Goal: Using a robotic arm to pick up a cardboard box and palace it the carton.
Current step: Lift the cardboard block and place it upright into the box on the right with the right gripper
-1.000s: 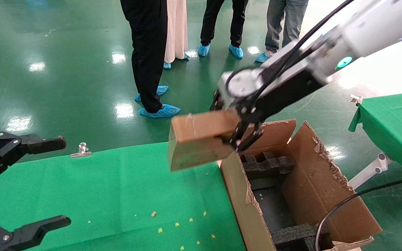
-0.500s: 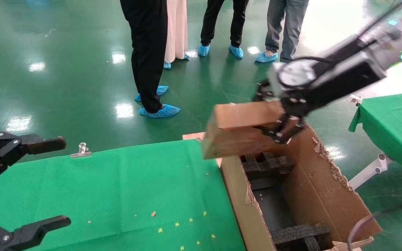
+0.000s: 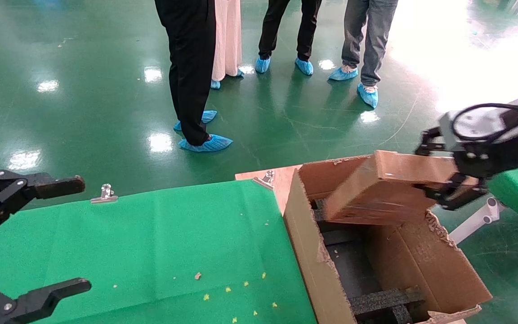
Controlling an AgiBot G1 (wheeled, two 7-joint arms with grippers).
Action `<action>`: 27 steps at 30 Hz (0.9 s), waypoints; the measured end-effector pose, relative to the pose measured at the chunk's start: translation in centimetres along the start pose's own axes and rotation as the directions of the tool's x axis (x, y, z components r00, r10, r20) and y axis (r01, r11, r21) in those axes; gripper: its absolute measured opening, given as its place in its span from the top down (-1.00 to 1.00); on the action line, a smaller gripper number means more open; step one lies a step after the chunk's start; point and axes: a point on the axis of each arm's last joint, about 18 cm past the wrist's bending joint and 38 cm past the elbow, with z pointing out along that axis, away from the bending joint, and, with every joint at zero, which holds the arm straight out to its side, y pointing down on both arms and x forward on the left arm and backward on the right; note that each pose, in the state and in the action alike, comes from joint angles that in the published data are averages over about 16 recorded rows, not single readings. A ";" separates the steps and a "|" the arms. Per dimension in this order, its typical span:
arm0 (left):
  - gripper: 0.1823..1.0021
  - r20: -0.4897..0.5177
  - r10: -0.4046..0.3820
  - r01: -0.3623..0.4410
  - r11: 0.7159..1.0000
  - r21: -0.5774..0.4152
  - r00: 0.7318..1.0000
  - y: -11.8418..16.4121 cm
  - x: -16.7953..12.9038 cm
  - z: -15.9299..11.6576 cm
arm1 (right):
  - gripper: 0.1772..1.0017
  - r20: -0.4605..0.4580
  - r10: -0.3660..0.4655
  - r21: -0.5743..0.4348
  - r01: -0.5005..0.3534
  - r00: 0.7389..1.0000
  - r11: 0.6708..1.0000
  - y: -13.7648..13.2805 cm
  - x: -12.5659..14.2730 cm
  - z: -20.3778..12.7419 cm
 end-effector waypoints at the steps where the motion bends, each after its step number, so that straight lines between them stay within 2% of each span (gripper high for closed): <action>1: -1.00 0.000 0.000 0.000 1.000 0.000 1.000 0.0 0.0 0.0 | 0.68 0.002 0.012 -0.009 -0.012 1.000 1.000 0.5 -0.3 -0.1; 10: -1.00 0.000 0.000 0.000 1.000 0.000 1.000 0.0 0.0 0.0 | 0.69 0.040 0.077 -0.071 -0.074 0.996 0.995 3.5 -2.4 -0.3; 21: -1.00 0.001 0.000 0.000 1.000 0.000 1.000 0.0 0.0 0.0 | 0.70 0.078 0.085 -0.114 -0.076 0.993 0.991 4.4 -3.2 0.1; 24: -1.00 0.001 0.000 0.000 1.000 0.000 1.000 0.0 0.0 0.0 | 0.70 0.072 0.119 -0.116 -0.110 0.990 0.987 4.6 -3.2 0.4; 27: -1.00 0.001 0.000 0.000 1.000 0.000 1.000 0.0 0.0 0.0 | 0.70 0.058 0.187 -0.116 -0.179 0.981 0.977 4.8 -3.1 0.9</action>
